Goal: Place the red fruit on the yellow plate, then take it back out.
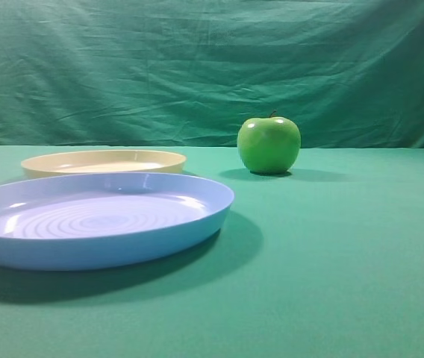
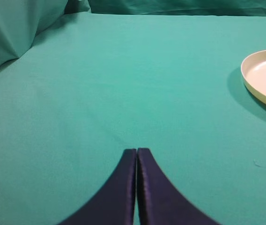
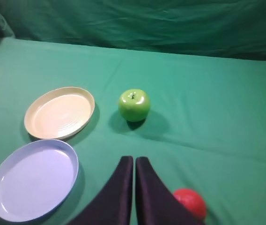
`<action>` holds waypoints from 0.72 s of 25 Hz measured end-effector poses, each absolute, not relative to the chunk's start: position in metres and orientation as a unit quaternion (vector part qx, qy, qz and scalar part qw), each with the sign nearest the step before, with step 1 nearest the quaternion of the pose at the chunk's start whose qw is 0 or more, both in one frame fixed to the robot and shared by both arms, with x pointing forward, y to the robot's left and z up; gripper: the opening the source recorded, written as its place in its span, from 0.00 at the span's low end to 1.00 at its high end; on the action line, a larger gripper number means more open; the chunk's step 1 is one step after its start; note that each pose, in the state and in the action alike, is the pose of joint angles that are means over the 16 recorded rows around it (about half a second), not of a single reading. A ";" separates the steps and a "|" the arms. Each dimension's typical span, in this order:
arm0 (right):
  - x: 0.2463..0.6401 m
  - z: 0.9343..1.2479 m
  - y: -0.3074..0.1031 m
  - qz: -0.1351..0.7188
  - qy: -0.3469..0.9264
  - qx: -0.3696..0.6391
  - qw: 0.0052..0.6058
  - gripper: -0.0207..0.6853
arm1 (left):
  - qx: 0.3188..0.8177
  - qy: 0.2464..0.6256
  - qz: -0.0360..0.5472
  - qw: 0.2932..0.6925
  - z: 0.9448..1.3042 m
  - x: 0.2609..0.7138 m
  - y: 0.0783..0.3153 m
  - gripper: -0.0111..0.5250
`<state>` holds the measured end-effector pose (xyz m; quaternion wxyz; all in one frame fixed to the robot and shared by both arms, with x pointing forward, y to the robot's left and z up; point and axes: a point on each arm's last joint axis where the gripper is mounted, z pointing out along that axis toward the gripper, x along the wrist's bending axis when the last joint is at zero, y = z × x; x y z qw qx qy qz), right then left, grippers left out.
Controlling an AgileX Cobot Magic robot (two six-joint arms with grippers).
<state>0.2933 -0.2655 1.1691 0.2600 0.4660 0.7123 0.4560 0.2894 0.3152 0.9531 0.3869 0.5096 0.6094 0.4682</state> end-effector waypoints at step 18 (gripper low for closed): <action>0.269 1.073 -0.291 0.485 0.571 0.513 0.419 0.03 | 0.510 0.609 0.468 0.387 0.953 0.289 0.315 0.02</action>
